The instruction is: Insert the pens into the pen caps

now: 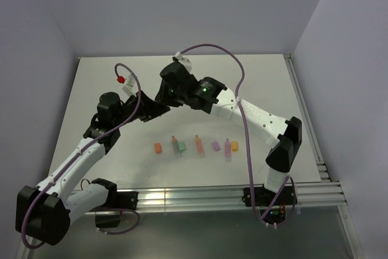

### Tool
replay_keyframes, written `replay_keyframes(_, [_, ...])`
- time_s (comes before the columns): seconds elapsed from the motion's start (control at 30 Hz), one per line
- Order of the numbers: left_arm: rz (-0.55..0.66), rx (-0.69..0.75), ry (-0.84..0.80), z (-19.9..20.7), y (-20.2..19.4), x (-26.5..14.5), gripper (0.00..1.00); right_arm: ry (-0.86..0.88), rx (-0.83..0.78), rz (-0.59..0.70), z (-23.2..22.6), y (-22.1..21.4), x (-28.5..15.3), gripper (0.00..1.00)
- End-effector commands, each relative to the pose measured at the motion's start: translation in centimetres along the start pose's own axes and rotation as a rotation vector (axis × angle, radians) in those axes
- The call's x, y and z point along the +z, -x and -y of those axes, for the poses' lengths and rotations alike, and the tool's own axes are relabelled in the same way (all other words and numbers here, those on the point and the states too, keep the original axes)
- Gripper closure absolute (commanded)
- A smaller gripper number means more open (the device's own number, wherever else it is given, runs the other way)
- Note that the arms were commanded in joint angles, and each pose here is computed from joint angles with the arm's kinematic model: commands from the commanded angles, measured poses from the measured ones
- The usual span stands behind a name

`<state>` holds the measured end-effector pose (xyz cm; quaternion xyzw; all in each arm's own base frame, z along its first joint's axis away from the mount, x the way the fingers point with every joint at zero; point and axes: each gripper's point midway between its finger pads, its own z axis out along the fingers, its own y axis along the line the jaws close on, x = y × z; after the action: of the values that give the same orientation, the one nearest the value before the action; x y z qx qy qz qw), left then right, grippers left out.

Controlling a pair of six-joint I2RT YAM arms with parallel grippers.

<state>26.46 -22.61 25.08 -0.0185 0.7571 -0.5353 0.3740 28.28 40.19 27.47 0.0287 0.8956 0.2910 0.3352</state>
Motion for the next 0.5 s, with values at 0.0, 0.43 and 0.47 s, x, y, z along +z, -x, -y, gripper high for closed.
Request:
replay_keyframes(0.0, [0.054, 0.055, 0.000, 0.8, 1.8, 0.3, 1.00, -0.038, -0.071, -0.045, 0.8, -2.3, -0.2, 0.93])
replay_keyframes(0.43, [-0.016, 0.084, 0.046, 0.1, 0.8, -0.2, 1.00, -0.037, -0.099, 0.211, 0.9, 7.4, -4.8, 0.37])
replay_keyframes(0.47, [-0.020, 0.086, 0.050, 0.1, 0.7, -0.4, 1.00, -0.041, -0.100, 0.215, 1.2, 7.6, -5.0, 0.35])
